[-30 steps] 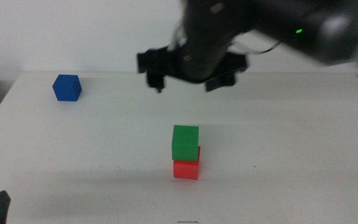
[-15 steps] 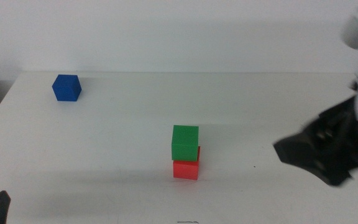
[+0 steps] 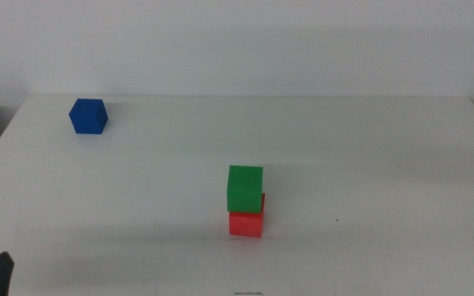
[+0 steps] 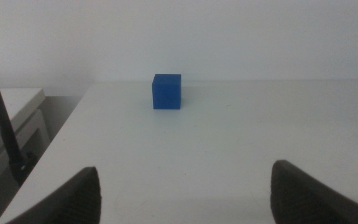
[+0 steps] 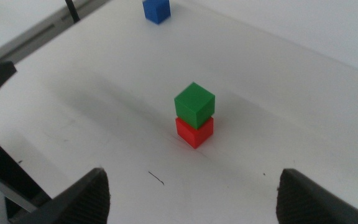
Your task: Stack red cubes first, then green, then blue cubes in a specific spot.
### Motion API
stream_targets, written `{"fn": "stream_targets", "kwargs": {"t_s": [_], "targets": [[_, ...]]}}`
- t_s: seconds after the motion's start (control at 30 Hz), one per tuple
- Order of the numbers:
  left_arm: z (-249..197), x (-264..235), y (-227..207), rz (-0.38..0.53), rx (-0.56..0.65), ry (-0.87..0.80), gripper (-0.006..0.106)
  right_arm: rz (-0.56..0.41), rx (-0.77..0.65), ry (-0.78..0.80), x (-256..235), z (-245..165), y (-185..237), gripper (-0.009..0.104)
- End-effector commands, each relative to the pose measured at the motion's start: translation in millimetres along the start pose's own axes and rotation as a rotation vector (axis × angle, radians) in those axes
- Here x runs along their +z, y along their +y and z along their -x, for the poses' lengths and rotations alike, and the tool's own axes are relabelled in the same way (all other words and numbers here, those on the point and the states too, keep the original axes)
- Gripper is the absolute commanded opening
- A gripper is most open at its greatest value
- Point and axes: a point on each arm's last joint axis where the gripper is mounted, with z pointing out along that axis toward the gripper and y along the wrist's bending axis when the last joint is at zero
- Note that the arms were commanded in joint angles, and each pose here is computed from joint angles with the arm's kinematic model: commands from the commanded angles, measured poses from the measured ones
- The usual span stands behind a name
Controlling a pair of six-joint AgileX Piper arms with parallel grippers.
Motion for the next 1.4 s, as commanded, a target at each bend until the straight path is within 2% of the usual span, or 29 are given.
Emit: {"fn": "stream_targets", "kwargs": {"t_s": [0.0,0.27,0.63,0.87,1.13,1.37], "targets": [[9,-2,0,-0.005,-0.015,-0.098,0.094,0.011,-0.022,-0.097,-12,8,0,0.074],[9,-2,0,-0.005,-0.015,-0.098,0.094,0.021,-0.055,-0.114,-16,7,0,0.074],[9,-2,0,-0.005,-0.015,-0.098,0.094,-0.031,-0.086,-0.122,-16,8,-4,0.074],[9,-2,0,-0.004,-0.015,-0.095,0.094,-0.032,-0.087,-0.122,-16,8,-4,0.074],[102,42,-3,-0.001,-0.035,0.209,0.094,-0.032,-0.086,-0.122,-16,8,-4,0.074],[164,113,-3,-0.002,0.019,0.453,0.094,-0.033,-0.087,-0.122,-16,8,-4,0.074]]}}
